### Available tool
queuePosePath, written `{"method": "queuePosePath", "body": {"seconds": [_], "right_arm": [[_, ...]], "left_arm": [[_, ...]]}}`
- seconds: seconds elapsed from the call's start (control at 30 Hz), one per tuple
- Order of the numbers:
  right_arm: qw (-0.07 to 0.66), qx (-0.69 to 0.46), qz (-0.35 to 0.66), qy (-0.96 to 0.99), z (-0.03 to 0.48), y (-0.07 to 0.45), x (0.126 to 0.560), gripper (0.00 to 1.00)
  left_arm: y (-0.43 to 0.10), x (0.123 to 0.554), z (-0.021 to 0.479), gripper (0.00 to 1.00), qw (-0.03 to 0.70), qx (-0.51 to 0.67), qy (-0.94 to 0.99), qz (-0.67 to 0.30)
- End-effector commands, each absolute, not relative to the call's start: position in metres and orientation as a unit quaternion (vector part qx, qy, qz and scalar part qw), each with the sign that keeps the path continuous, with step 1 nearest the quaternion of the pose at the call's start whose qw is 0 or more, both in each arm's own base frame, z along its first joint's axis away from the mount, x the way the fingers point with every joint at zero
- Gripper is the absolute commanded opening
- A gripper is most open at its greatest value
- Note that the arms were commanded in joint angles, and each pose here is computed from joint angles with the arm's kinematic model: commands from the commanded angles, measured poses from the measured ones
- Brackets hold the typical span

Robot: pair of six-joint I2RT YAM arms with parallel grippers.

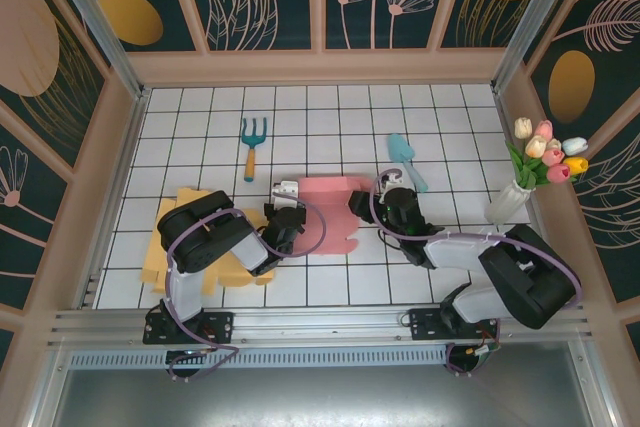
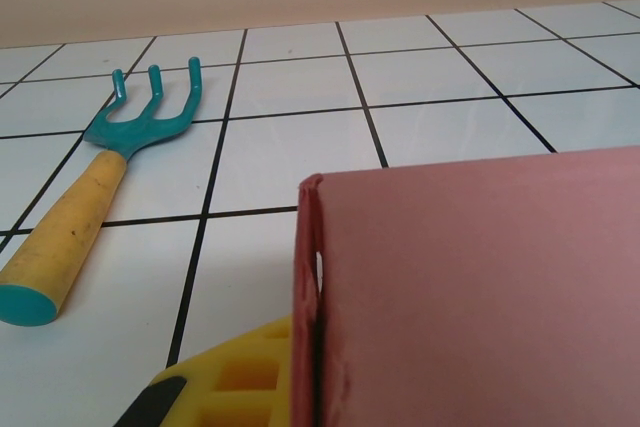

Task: Fold the paper box

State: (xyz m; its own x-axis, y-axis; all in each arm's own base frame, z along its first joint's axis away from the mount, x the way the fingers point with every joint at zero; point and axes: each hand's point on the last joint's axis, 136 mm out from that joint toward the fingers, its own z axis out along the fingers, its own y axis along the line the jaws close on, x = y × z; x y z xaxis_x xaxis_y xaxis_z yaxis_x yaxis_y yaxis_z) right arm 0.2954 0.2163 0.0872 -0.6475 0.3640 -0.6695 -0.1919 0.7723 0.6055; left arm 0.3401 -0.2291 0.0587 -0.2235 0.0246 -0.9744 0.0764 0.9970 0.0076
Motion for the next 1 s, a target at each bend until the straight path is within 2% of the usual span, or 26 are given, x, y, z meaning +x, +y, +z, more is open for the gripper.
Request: {"method": "queuePosePath", "body": {"seconds": [0.0, 0.27, 0.67, 0.97], "right_arm": [[0.436, 0.043, 0.332, 0.835, 0.089, 0.213, 0.304, 0.51], [0.432, 0.051, 0.311, 0.845, 0.068, 0.205, 0.315, 0.49], [0.421, 0.023, 0.35, 0.836, 0.056, 0.219, 0.321, 0.43], [0.434, -0.003, 0.382, 0.816, 0.068, 0.231, 0.322, 0.41]], "left_arm": [[-0.223, 0.335, 0.034, 0.06, 0.596, 0.062, 0.801, 0.011], [-0.223, 0.335, 0.035, 0.06, 0.596, 0.063, 0.801, 0.01], [-0.224, 0.335, 0.034, 0.06, 0.594, 0.067, 0.801, 0.009], [-0.227, 0.336, 0.033, 0.06, 0.593, 0.07, 0.802, 0.008]]}}
